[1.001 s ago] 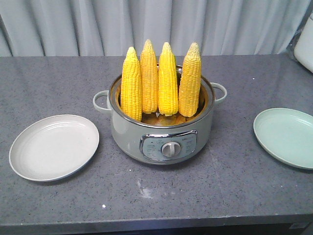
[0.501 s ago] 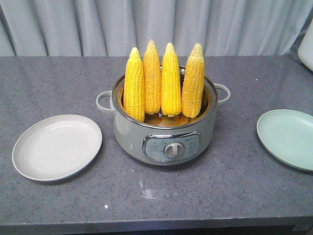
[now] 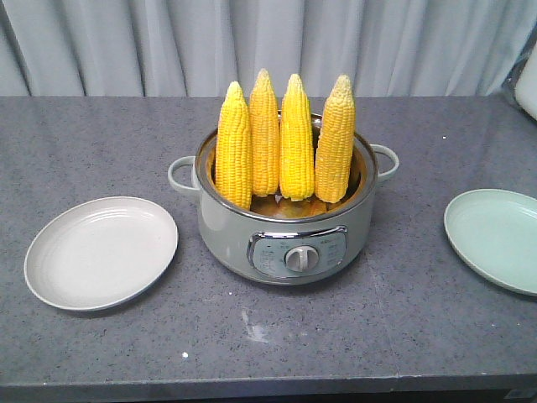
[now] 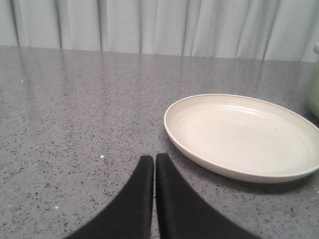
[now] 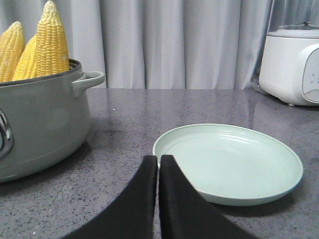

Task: Distribute corn equally
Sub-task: 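Drive closer to the counter and stop facing the corn pot, then raise the right gripper and move it over the corn cob nearest it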

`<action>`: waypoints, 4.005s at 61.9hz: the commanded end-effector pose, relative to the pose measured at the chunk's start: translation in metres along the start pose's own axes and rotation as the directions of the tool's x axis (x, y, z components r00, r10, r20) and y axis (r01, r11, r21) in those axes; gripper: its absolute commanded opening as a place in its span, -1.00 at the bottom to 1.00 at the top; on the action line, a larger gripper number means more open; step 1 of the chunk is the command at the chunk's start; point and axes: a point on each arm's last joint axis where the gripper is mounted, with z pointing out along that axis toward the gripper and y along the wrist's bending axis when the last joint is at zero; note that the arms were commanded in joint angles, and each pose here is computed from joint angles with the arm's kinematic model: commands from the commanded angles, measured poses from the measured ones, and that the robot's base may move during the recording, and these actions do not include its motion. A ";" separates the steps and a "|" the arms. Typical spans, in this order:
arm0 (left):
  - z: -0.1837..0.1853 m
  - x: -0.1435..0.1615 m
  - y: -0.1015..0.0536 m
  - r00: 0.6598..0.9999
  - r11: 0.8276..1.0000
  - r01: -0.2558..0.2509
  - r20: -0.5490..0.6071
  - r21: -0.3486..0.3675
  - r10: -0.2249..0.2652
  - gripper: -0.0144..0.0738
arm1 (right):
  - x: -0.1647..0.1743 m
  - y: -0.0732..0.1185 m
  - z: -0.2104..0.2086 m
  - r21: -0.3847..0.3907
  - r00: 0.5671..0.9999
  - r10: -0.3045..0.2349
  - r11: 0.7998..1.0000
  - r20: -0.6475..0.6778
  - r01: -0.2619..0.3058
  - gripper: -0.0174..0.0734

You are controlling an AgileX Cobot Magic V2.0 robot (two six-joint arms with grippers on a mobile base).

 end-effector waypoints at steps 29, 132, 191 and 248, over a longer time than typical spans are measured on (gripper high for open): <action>0.000 -0.003 -0.001 0.997 1.000 0.008 0.073 0.011 -0.009 -0.69 | -0.004 0.000 0.000 0.003 0.997 -0.017 1.000 0.069 0.017 -0.63; -0.008 -0.034 -0.003 0.848 0.914 0.359 0.343 0.187 -0.403 -0.69 | -0.017 -0.004 -0.002 -0.078 0.812 0.544 0.838 0.209 -0.541 -0.63; -0.041 -0.161 -0.034 0.774 0.836 0.235 0.425 0.496 -0.470 -0.65 | -0.178 0.012 0.049 -0.116 0.996 -0.008 0.993 -0.085 -0.002 -0.48; 0.067 -0.188 -0.078 0.970 0.690 0.223 -0.087 0.688 -0.226 0.80 | -0.173 0.018 0.103 -0.179 0.979 -0.050 0.984 -0.199 0.013 0.63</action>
